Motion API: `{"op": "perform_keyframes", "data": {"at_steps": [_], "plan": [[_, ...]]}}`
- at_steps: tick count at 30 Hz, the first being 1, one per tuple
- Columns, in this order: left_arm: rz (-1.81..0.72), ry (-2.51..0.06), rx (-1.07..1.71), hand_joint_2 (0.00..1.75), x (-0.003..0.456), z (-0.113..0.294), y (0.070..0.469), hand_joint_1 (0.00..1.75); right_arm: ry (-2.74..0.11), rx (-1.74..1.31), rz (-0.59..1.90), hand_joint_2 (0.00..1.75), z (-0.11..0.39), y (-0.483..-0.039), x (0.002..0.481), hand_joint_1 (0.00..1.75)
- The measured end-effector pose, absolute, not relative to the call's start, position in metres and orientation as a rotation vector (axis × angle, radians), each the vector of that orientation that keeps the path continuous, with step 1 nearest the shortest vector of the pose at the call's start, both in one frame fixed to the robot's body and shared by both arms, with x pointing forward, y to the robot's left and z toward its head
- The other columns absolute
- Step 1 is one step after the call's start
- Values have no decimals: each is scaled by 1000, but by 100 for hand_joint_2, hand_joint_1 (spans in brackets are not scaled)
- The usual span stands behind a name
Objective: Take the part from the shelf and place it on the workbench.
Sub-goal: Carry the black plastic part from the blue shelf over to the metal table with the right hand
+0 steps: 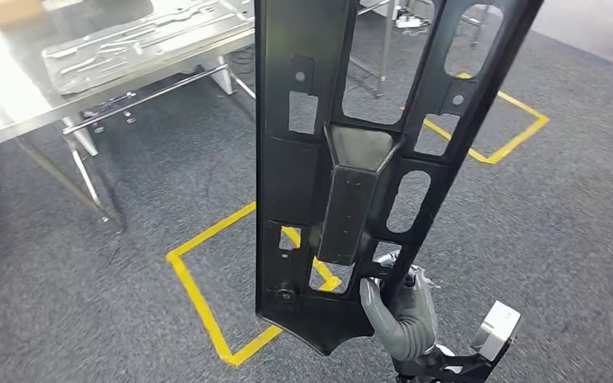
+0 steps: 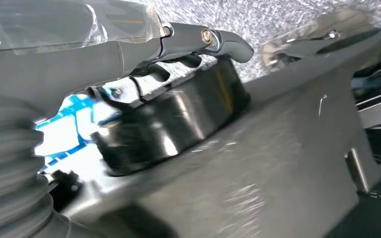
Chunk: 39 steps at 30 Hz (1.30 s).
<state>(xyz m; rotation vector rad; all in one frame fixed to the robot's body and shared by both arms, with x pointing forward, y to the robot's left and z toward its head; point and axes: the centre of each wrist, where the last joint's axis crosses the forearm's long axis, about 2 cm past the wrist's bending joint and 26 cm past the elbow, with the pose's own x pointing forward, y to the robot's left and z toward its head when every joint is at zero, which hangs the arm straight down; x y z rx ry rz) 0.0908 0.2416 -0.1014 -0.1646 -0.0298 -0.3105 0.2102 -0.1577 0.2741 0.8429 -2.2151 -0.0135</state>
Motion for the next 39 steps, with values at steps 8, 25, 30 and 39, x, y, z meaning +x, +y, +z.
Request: {"op": "perform_keyframes", "data": {"at_steps": [8, 25, 30, 39], "plan": [[-302, -12, -158, 175, 87, -102, 244, 0, -2211, 841, -15, 175, 273, -159, 209, 175], [-272, -70, -138, 175, 82, -103, 238, 0, -2208, 800, -48, 175, 268, -167, 203, 175], [-273, -95, -133, 175, 82, -103, 240, 0, -2223, 788, -43, 175, 269, -167, 202, 175], [-264, -91, -125, 175, 80, -105, 260, 0, -2268, 804, -42, 175, 279, -158, 210, 175]]}}
